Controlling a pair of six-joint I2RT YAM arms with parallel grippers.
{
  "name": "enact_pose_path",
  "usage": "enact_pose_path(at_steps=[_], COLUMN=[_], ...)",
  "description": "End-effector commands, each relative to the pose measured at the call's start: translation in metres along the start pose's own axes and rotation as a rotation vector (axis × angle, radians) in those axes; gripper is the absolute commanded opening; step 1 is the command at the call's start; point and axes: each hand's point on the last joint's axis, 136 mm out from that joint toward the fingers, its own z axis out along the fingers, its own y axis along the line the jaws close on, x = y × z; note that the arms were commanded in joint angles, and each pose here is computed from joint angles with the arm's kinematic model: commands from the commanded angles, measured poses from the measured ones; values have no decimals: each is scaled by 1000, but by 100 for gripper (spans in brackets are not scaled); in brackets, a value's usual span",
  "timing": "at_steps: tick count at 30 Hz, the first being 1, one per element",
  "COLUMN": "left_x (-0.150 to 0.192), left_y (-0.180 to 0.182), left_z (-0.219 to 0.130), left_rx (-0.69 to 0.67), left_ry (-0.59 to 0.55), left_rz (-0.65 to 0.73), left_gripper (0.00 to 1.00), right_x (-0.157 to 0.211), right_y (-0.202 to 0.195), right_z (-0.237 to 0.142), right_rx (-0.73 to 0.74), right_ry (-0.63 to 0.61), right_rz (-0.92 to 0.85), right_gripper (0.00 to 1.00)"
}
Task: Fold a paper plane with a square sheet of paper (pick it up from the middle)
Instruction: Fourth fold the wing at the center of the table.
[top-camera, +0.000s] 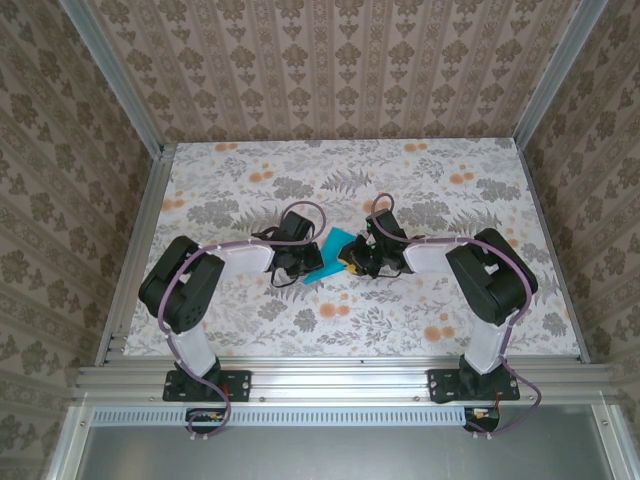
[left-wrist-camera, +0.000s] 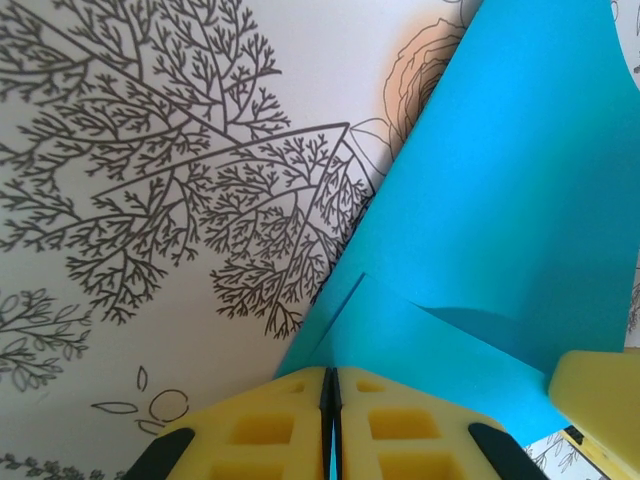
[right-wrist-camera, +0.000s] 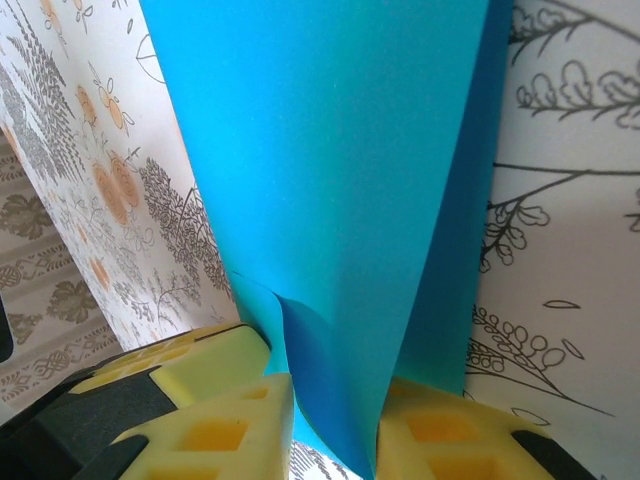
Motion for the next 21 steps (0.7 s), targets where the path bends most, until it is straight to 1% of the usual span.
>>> enact_pose_path(at_steps=[1, 5, 9, 11, 13, 16, 19, 21], left_x=[17, 15, 15, 14, 12, 7, 2, 0], left_y=[15, 13, 12, 11, 10, 5, -2, -6], left_z=[7, 6, 6, 5, 3, -4, -17, -27], left_rx=[-56, -52, -53, -50, -51, -41, -23, -5], left_ry=[80, 79, 79, 76, 71, 48, 11, -16], left_rz=[-17, -16, -15, -14, -14, 5, 38, 71], left_gripper=[13, 14, 15, 16, 17, 21, 30, 37], right_x=[5, 9, 15, 17, 17, 16, 15, 15], right_y=[4, 5, 12, 13, 11, 3, -4, -8], right_z=[8, 12, 16, 18, 19, 17, 11, 5], right_rx=[-6, -10, -28, -24, -15, 32, 80, 110], right_ry=[35, 53, 80, 89, 87, 75, 59, 45], right_rz=[8, -17, -48, -54, -54, -50, -49, -50], right_gripper=[26, 30, 30, 28, 24, 16, 10, 9])
